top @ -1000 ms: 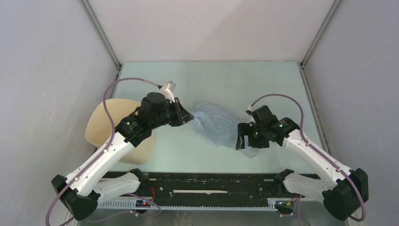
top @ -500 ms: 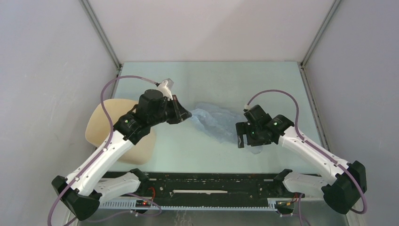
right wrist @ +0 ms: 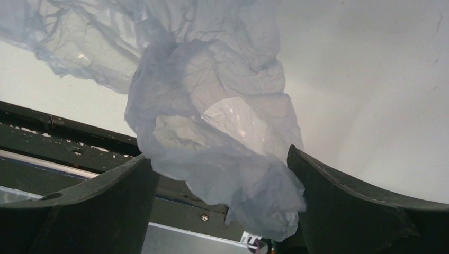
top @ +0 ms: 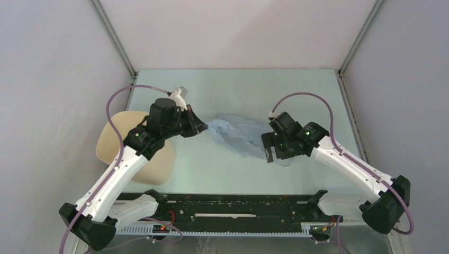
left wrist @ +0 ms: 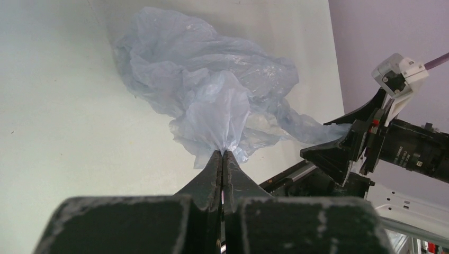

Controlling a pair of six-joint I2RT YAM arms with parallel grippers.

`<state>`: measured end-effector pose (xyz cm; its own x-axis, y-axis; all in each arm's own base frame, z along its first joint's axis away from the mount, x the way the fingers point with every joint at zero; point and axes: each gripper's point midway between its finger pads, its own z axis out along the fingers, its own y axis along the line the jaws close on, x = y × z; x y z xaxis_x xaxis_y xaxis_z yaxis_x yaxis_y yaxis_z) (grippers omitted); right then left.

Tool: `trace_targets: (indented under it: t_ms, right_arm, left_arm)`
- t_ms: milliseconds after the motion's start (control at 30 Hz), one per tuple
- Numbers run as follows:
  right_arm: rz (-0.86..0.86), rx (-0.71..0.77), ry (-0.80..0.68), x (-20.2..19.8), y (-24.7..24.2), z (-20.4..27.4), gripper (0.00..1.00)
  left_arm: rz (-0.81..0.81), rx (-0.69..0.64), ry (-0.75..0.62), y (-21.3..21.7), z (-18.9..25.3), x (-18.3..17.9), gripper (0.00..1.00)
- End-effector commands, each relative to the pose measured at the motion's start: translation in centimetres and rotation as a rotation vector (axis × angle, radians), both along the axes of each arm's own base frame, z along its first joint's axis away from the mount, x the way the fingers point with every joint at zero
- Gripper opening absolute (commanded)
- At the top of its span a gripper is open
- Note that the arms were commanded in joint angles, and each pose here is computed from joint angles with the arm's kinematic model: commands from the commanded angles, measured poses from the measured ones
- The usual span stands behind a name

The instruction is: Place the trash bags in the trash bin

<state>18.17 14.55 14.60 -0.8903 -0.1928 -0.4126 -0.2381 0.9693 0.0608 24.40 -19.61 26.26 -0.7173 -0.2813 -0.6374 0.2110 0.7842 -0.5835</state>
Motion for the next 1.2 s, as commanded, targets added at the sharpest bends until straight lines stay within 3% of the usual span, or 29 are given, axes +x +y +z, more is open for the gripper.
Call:
trace_targets:
  t_ms: [0, 200, 333, 533, 633, 767, 900, 1000, 1100, 1167]
  right_arm:
    - [0.122, -0.085, -0.041, 0.5, 0.4, 0.8, 0.99]
    - [0.164, -0.21, -0.016, 1.3, -1.0, 0.7, 1.0]
    - [0.208, -0.105, -0.044, 1.1, 0.4, 1.6, 1.0]
    - [0.316, 0.061, 0.053, -0.1, 4.7, -0.3, 0.98]
    - [0.311, 0.063, 0.062, 0.0, 5.5, -0.9, 0.94]
    - [0.23, -0.033, 0.013, 1.4, 3.9, -1.2, 0.74]
    - [0.177, -0.074, -0.029, 1.6, 2.5, -0.6, 0.31]
    - [0.151, -0.032, -0.078, 1.8, 2.6, 0.4, 0.09]
    - [0.131, 0.045, -0.132, 2.4, 3.3, 1.9, 0.0]
    - [0.115, 0.105, -0.146, 2.6, 3.7, 2.7, 0.0]
  left_arm:
    - [-0.034, -0.031, -0.075, 0.1, 2.8, -0.1, 0.0]
    - [-0.027, -0.035, -0.078, 0.3, 2.8, 0.1, 0.0]
    - [-0.025, -0.049, -0.074, 0.2, 2.7, 0.0, 0.0]
    - [-0.027, -0.061, -0.076, 0.0, 3.0, 0.1, 0.0]
    - [-0.036, -0.063, -0.078, -0.1, 3.1, 0.2, 0.0]
    - [-0.038, -0.05, -0.075, 0.1, 2.9, 0.1, 0.0]
    - [-0.069, -0.026, -0.064, 0.3, 2.2, -0.7, 0.0]
    - [-0.094, -0.004, -0.043, 0.4, 1.2, -1.5, 0.0]
    - [-0.127, 0.027, -0.016, 0.4, 0.2, -2.4, 0.01]
    - [-0.142, 0.072, -0.007, 0.6, -0.5, -3.2, 0.11]
